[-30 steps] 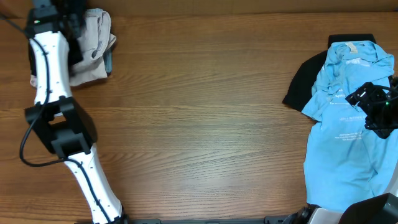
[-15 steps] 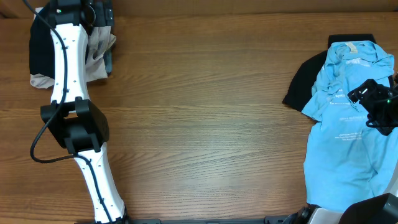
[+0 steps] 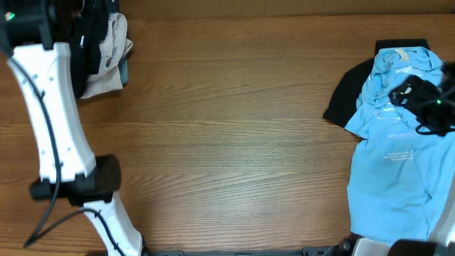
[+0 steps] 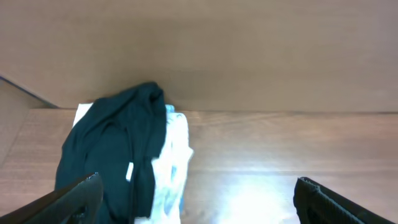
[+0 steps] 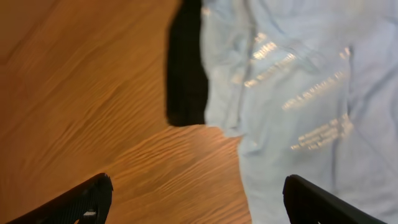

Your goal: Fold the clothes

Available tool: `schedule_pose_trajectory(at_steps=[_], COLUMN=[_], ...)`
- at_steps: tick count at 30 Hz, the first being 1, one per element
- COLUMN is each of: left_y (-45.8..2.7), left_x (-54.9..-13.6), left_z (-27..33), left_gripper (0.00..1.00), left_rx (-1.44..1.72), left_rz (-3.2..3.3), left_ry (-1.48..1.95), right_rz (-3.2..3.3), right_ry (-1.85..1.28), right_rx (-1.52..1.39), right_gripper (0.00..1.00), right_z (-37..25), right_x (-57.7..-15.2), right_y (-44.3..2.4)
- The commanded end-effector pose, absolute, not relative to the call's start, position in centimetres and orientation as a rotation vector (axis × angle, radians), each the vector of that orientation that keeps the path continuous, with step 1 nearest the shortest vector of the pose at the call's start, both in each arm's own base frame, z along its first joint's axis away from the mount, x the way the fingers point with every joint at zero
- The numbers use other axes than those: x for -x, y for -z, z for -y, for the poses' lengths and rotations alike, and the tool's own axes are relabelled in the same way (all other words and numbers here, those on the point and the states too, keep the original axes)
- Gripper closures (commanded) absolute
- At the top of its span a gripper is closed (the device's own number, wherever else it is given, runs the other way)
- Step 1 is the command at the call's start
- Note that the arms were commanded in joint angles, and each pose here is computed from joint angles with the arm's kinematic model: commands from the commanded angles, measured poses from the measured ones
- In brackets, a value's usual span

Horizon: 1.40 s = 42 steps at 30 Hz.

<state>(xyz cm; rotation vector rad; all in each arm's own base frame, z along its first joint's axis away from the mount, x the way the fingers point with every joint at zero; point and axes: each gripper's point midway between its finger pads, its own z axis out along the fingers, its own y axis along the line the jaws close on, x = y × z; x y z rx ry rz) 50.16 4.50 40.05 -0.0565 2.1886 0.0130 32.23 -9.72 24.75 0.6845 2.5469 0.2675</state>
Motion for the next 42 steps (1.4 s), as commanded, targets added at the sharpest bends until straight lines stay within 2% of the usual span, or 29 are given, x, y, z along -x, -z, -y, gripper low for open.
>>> schedule_pose_trajectory(at_steps=[1, 3, 4, 7, 11, 17, 26, 34, 42], left_y=[-41.1, -40.8, -40.7, -40.6, -40.6, -40.6, -40.6, -40.6, -40.6], left_x=[-48.7, -48.6, -48.6, -48.7, -48.7, -48.7, -48.7, -48.7, -48.7], left_z=[-3.6, -3.6, -3.6, -3.6, -3.6, -3.6, -3.6, -3.6, -3.6], left_gripper=[0.00, 0.00, 0.00, 0.00, 0.00, 0.00, 0.00, 0.00, 0.00], left_rx=[0.049, 0.050, 0.050, 0.051, 0.051, 0.050, 0.051, 0.051, 0.051], left_rz=[-2.187, -2.198, -2.201, -2.203, -2.203, -2.203, -2.203, -2.203, -2.203], left_ry=[0.026, 0.027, 0.028, 0.028, 0.028, 0.028, 0.028, 0.028, 0.028], right_rz=[-2.422, -2.375, -2.349, -2.284, -2.254, -2.244, -2.309, -2.033, -1.797], right_ry=[-0.132, -0.112, -0.116, -0.166, -0.400, -0.409, -0.412, -0.277, -0.274], right_rx=[-0.467, -0.394, -0.356, -0.249, -0.180, -0.172, -0.194, -0.110, -0.076], right_gripper=[0.08, 0.08, 0.00, 0.00, 0.00, 0.00, 0.00, 0.00, 0.00], right_z=[7.2, 5.6, 4.7, 1.8, -2.3, -2.4, -2.3, -2.1, -2.1], right_x=[-31.3, -30.4, -29.9, -27.7, -25.9, -25.6, -26.0, -29.3, -27.9], right_y=[-31.0, -32.9, -33.8, -36.1, -37.5, -37.7, -36.3, -36.6, -29.9])
